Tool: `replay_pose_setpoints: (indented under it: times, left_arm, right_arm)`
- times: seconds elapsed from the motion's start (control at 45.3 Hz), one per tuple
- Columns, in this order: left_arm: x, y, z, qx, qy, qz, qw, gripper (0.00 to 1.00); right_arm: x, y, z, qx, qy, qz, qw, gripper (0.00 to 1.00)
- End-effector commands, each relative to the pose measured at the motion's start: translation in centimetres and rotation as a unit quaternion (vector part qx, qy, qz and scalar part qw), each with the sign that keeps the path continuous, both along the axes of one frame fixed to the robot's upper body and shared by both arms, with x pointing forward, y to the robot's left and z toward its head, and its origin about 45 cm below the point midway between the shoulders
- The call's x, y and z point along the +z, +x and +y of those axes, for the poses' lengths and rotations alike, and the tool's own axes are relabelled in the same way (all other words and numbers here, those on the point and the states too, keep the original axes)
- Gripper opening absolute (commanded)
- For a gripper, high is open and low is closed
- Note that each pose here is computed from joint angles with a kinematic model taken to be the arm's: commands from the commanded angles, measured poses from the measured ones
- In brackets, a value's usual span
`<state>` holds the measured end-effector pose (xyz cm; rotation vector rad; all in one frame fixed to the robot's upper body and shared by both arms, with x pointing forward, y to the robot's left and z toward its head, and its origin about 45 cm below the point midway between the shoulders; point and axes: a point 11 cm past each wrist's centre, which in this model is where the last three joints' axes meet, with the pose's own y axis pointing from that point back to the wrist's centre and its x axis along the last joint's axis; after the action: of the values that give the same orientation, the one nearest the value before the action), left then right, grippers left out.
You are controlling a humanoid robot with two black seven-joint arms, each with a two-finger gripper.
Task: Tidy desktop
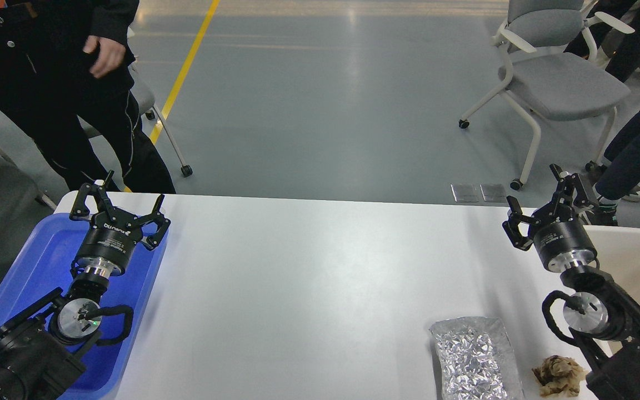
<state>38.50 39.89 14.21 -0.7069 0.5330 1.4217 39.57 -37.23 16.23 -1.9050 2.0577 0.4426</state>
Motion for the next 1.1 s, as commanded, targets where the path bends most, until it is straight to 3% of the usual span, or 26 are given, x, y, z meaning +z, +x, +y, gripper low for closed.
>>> replay_pose_setpoints:
  times: [0.0, 0.375, 0.684, 0.904, 1.081]
  left_arm:
    - [0.0, 0.0, 0.0, 0.0, 0.0, 0.0, 1.0, 1.0]
    - [0.0, 0.0, 0.0, 0.001, 0.001, 0.0, 1.0, 1.0]
    - [0.0, 0.0, 0.0, -0.001, 0.001, 0.0, 1.0, 1.0]
    - [0.0, 0.0, 0.0, -0.001, 0.001, 0.0, 1.0, 1.0]
    - [0.0, 0.0, 0.0, -0.001, 0.001, 0.0, 1.0, 1.0]
  right_arm:
    - [3.2, 0.3, 0.0, 0.042, -0.023, 0.002, 0.999, 1.0]
    - [6.9, -2.1, -0.3, 0.148, -0.109, 0.03, 0.983, 1.0]
    - [7.8, -3.8, 0.7, 0.236, -0.285, 0.039, 0.928, 1.0]
    - [8.3, -6.7, 3.6, 0.336, -0.374, 0.041, 0.863, 1.0]
    - [6.3, -8.9, 4.7, 0.401, -0.494, 0.051, 0.77, 1.0]
